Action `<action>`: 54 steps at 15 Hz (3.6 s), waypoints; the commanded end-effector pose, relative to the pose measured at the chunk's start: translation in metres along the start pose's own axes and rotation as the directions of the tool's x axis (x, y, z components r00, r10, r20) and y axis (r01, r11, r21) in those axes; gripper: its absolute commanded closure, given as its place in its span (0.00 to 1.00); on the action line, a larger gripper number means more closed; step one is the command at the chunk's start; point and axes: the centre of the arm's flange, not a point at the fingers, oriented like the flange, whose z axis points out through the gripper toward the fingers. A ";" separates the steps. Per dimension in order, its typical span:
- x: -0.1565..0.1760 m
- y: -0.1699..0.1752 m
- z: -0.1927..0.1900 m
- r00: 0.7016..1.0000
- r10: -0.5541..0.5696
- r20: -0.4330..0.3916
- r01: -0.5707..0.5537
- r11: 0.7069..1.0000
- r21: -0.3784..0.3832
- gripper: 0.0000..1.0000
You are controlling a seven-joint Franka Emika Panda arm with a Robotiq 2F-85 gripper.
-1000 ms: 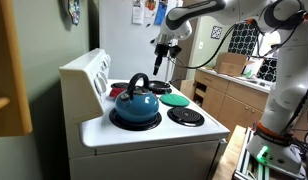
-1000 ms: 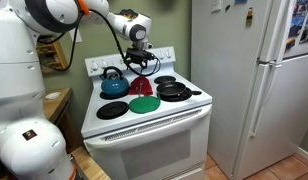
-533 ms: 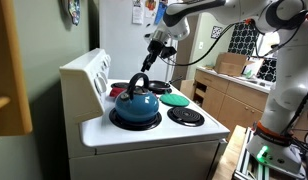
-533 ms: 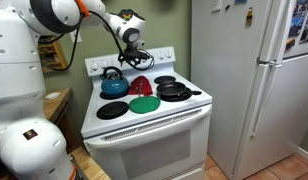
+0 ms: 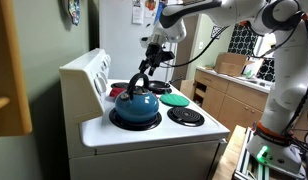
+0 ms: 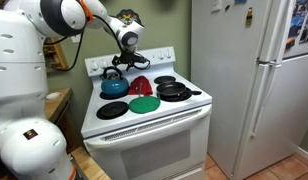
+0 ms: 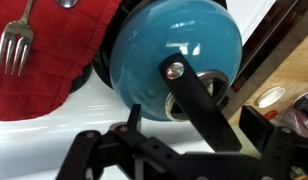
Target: Put the green pot holder on the stove and then put the blue kettle on the green pot holder
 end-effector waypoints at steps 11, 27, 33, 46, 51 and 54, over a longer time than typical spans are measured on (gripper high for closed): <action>0.031 0.002 0.021 0.974 -0.223 -0.021 0.224 0.973 0.055 0.00; 0.034 -0.005 0.020 0.978 -0.207 0.012 0.205 0.974 0.099 0.81; 0.026 0.004 0.027 0.982 -0.187 0.006 0.186 0.977 0.109 1.00; 0.036 -0.023 -0.001 0.994 -0.096 0.052 0.093 0.994 0.057 1.00; 0.036 -0.035 -0.014 0.996 -0.079 0.040 0.078 0.997 0.028 1.00; 0.029 -0.045 -0.014 0.996 -0.082 0.034 0.081 0.997 0.016 1.00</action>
